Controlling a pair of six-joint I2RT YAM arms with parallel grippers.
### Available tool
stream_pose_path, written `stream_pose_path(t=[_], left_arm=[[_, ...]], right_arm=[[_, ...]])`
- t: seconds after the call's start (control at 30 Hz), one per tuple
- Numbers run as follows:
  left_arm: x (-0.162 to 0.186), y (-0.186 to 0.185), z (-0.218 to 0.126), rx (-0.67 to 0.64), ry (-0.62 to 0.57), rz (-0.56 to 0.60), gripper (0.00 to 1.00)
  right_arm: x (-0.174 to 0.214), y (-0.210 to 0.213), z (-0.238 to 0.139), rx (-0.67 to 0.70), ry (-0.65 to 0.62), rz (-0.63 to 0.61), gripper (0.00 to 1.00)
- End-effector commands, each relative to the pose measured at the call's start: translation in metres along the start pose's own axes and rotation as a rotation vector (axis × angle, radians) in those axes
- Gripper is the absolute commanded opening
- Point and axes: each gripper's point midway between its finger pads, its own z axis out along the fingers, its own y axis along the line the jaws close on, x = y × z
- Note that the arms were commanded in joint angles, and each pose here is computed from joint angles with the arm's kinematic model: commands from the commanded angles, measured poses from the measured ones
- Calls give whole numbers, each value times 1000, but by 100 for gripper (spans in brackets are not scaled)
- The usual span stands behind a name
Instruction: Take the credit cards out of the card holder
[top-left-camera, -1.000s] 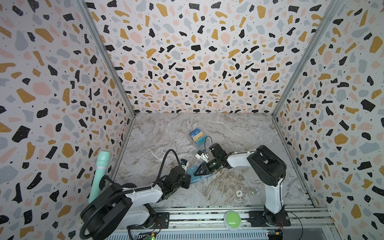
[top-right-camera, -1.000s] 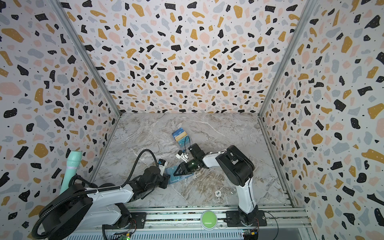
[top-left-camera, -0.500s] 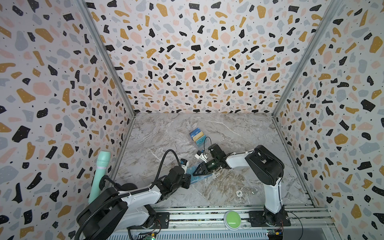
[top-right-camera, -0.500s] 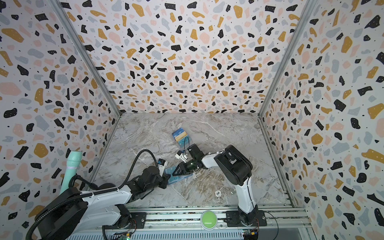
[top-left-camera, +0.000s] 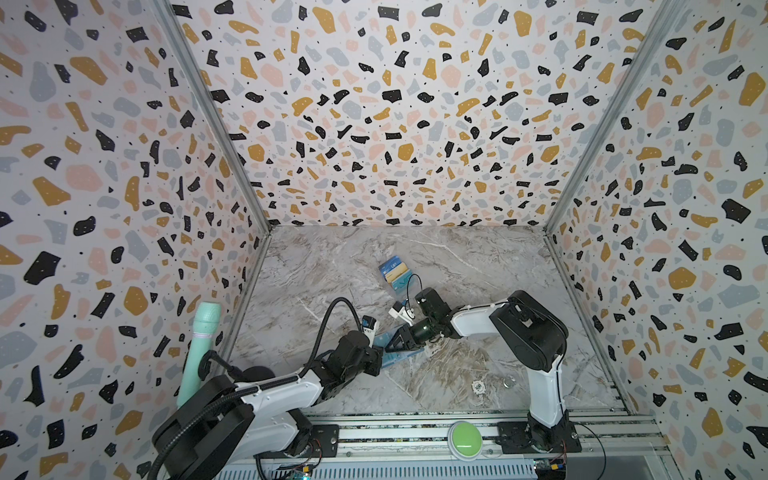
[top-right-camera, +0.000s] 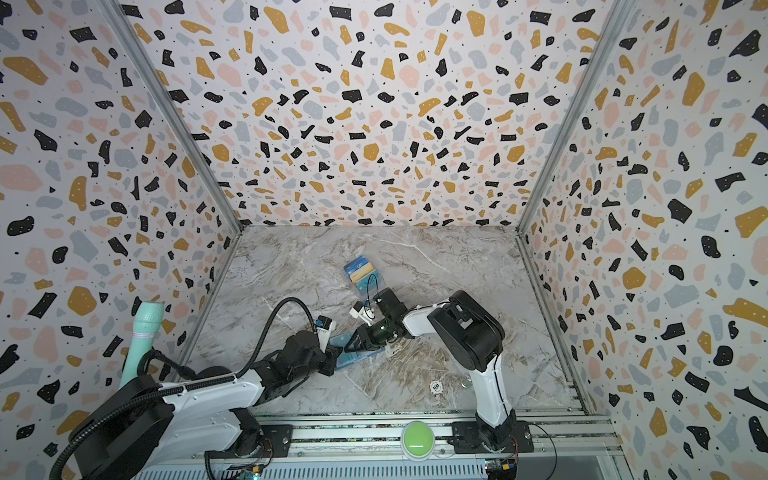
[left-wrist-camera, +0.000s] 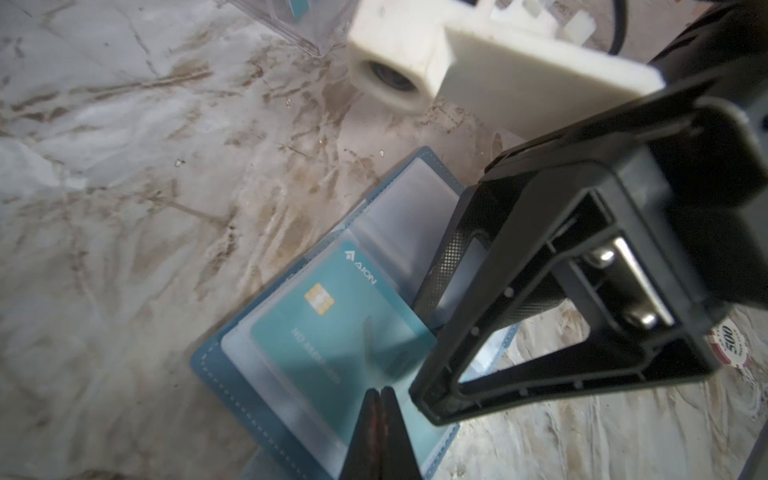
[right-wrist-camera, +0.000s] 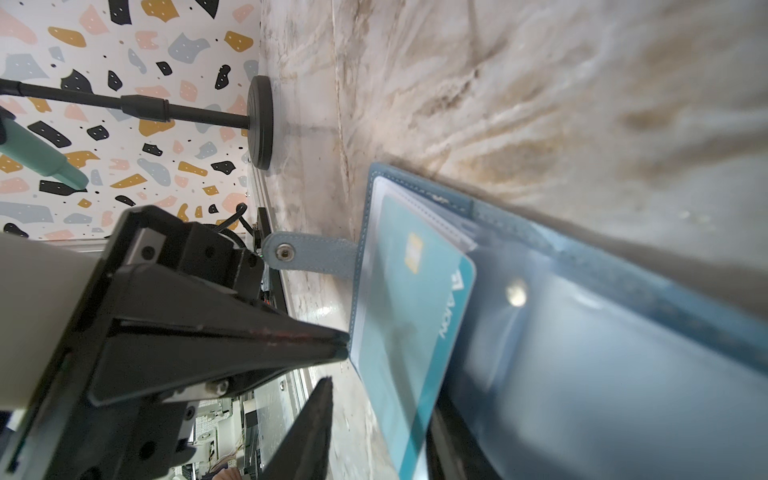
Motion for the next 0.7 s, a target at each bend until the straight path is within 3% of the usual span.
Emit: stream_pose_path(t=[0.0,0.67], left_arm=[[-20,-11,1,35,-63,28,0],[20,8,6,-12,37,-16,0]], right_arm=[[0,-1,2,21,-7,1,38],[-3,3,-5,-12,-24,-7,38]])
